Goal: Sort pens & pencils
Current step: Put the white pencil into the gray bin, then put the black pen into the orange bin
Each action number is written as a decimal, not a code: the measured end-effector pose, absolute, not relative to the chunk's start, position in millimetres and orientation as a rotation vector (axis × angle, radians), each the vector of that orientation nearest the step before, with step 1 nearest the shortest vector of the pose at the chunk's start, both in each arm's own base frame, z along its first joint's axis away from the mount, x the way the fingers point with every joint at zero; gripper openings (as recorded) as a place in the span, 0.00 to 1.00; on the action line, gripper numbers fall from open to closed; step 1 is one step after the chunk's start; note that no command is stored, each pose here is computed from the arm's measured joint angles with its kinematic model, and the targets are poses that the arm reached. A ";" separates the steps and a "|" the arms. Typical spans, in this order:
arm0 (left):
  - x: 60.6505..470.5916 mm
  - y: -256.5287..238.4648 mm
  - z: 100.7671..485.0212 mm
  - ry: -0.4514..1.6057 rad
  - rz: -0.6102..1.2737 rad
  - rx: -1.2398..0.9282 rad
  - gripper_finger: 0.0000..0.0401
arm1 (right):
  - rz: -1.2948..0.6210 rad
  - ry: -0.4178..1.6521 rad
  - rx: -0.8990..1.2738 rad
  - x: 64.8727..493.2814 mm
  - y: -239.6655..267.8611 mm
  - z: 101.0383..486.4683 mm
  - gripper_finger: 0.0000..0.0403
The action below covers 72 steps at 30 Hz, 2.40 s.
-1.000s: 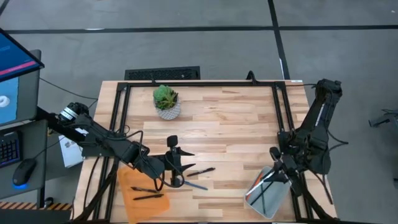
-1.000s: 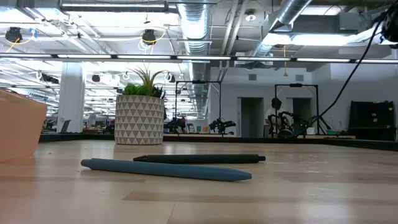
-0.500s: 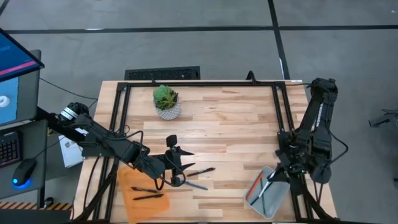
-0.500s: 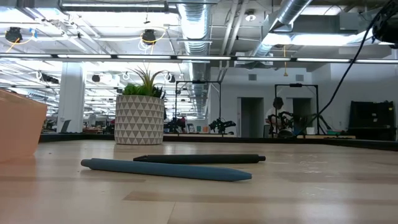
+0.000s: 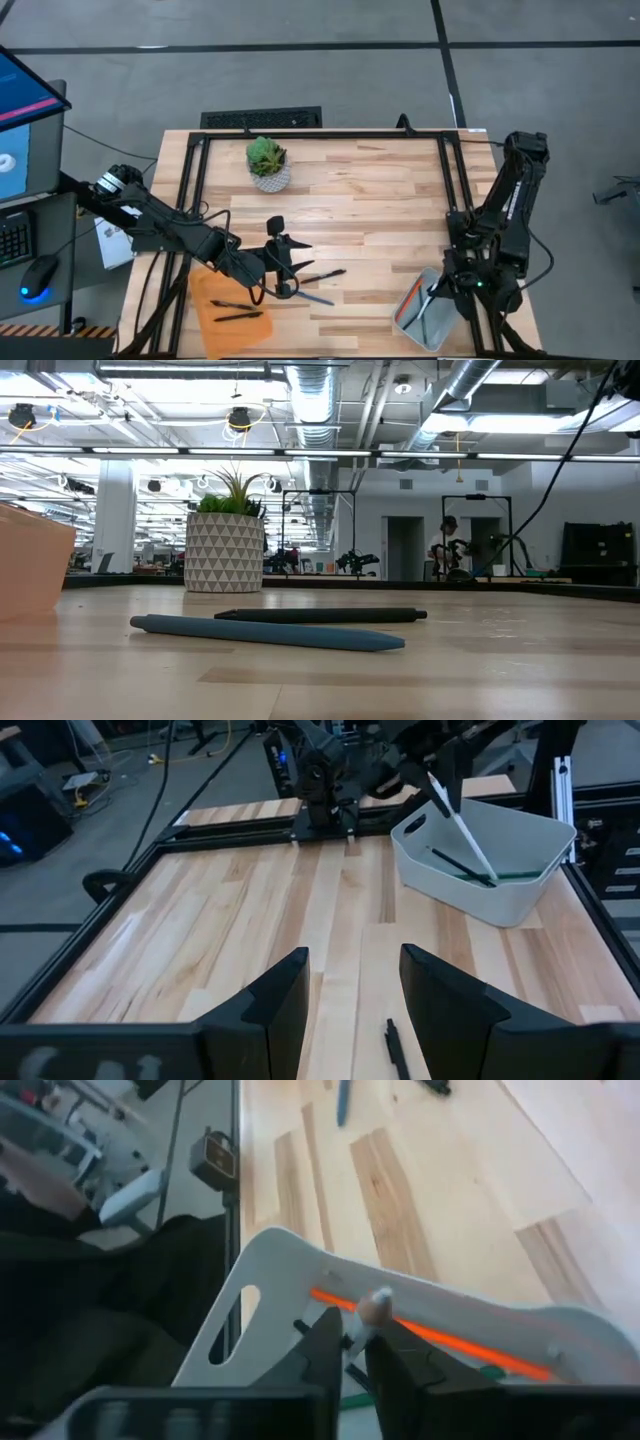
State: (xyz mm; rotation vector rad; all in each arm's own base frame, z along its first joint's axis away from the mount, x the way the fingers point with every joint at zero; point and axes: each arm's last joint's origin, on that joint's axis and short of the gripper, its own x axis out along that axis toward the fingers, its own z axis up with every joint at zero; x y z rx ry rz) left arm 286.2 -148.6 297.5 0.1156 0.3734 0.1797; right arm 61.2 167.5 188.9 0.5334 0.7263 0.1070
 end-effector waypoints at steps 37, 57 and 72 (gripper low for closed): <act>268.8 -137.6 251.0 0.623 0.237 0.091 0.38 | -0.071 0.440 0.282 190.3 110.7 203.4 0.41; 289.0 -107.2 183.6 0.715 0.050 -0.083 0.38 | -0.004 0.199 -0.013 225.7 109.3 209.6 0.36; 321.3 -125.0 155.4 0.769 0.057 -0.106 0.38 | 0.028 0.206 -0.009 221.6 117.0 208.9 0.34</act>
